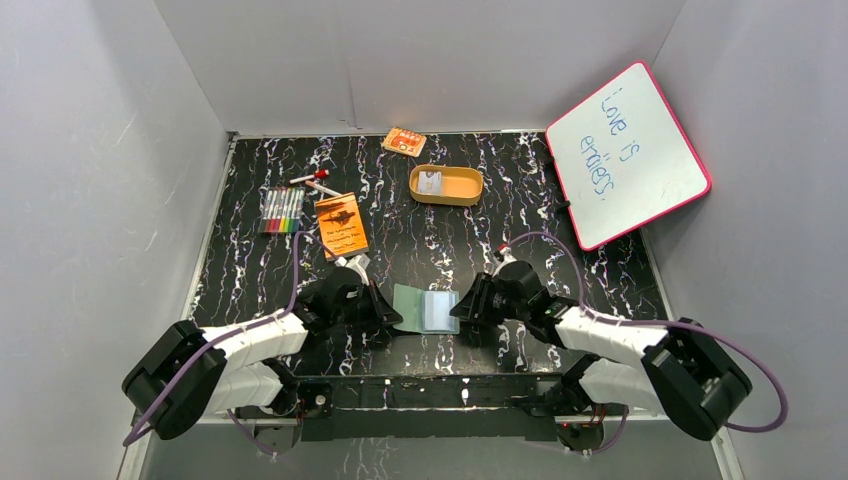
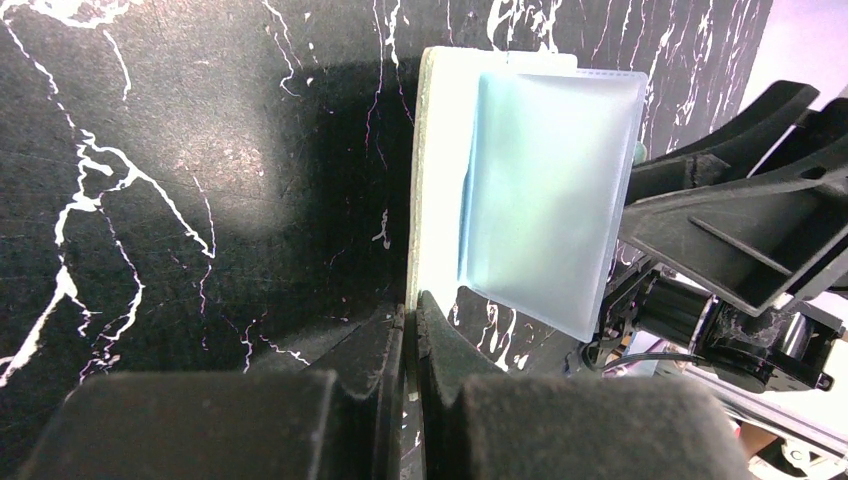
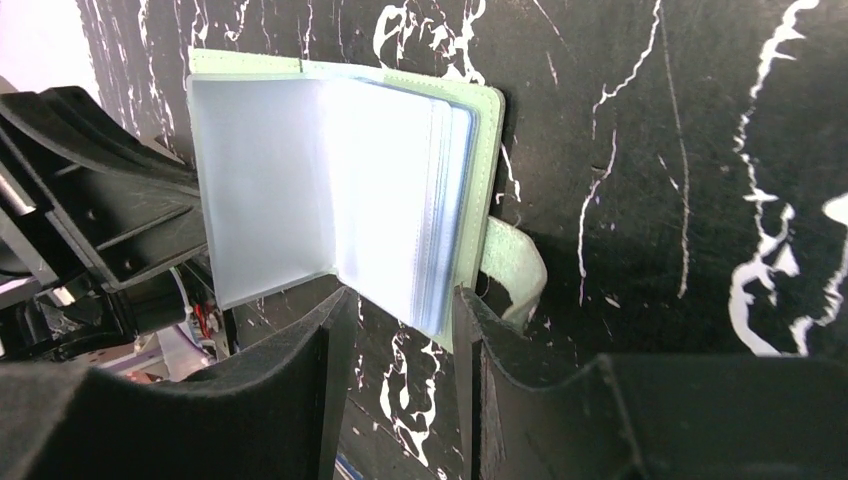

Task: Put the credit cards into the card holder
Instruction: Open the card holder at the center of the board.

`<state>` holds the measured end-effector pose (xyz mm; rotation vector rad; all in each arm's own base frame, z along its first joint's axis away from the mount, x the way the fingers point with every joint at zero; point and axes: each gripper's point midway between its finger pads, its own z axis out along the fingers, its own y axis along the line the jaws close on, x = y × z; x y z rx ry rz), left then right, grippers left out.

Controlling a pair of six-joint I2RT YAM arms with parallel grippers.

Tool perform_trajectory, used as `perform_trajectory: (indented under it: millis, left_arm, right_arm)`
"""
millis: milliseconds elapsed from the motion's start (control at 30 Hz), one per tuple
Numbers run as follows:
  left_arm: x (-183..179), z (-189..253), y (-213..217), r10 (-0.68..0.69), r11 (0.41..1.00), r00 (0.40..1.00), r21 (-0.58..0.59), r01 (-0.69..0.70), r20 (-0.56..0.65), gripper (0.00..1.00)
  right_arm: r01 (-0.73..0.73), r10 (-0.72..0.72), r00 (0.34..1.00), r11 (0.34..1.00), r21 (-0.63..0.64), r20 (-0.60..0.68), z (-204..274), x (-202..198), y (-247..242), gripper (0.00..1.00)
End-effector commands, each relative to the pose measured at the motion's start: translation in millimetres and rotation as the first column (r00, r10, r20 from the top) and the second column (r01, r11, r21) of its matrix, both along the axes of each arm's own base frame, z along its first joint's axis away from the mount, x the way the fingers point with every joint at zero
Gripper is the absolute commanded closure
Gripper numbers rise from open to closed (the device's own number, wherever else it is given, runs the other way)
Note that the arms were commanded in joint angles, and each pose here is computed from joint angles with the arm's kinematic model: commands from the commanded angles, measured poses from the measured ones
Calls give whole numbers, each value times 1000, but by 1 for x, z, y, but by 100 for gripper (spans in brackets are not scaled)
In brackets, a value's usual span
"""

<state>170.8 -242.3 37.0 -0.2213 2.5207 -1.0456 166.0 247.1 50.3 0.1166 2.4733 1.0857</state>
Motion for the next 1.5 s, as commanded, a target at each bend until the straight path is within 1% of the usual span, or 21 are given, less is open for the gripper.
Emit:
perform_trajectory:
  millis: [0, 133, 300, 533, 600, 667, 867, 1100, 1300, 1467]
  left_arm:
    - [0, -3, 4, 10, 1000, 1000, 17, -10, 0, 100]
    - [-1, -3, 5, 12, 1000, 1000, 18, -12, -1, 100]
    - [-1, -4, 6, 13, 1000, 1000, 20, -13, -1, 100]
    - [-2, -7, 4, 7, 1000, 1000, 19, -7, -12, 100]
    - [-2, -8, 4, 6, 1000, 1000, 21, -6, -17, 100]
    - [-2, -9, 4, 4, 1000, 1000, 23, -4, -20, 100]
    - [-2, -10, 5, 8, 1000, 1000, 30, -7, -20, 100]
    - [-2, -13, 4, 4, 999, 1000, 34, -3, -28, 100]
    - [-1, -12, 4, 5, 999, 1000, 36, -4, -25, 100]
    - [-1, -12, 4, 4, 999, 1000, 38, -3, -26, 100]
  right_arm:
    - [-34, 31, 999, 996, 81, 42, 21, 16, 24, 52]
    - [-32, 30, 999, 996, 84, 22, 14, 16, 26, 52]
    - [-3, 2, 1000, 999, 51, 5, 5, 18, 20, 55]
    - [-64, 66, 998, 992, 107, -19, 4, 13, 33, 54]
    - [-74, 77, 997, 990, 121, -15, 6, 13, 36, 55]
    - [-86, 88, 996, 987, 133, -10, 10, 14, 39, 58]
    - [-128, 122, 992, 972, 199, 42, 31, 14, 48, 62]
    - [-176, 158, 984, 942, 284, 88, 50, 13, 59, 60]
    - [-175, 156, 984, 942, 285, 87, 50, 13, 59, 58]
    - [-171, 155, 985, 946, 275, 80, 46, 13, 59, 60]
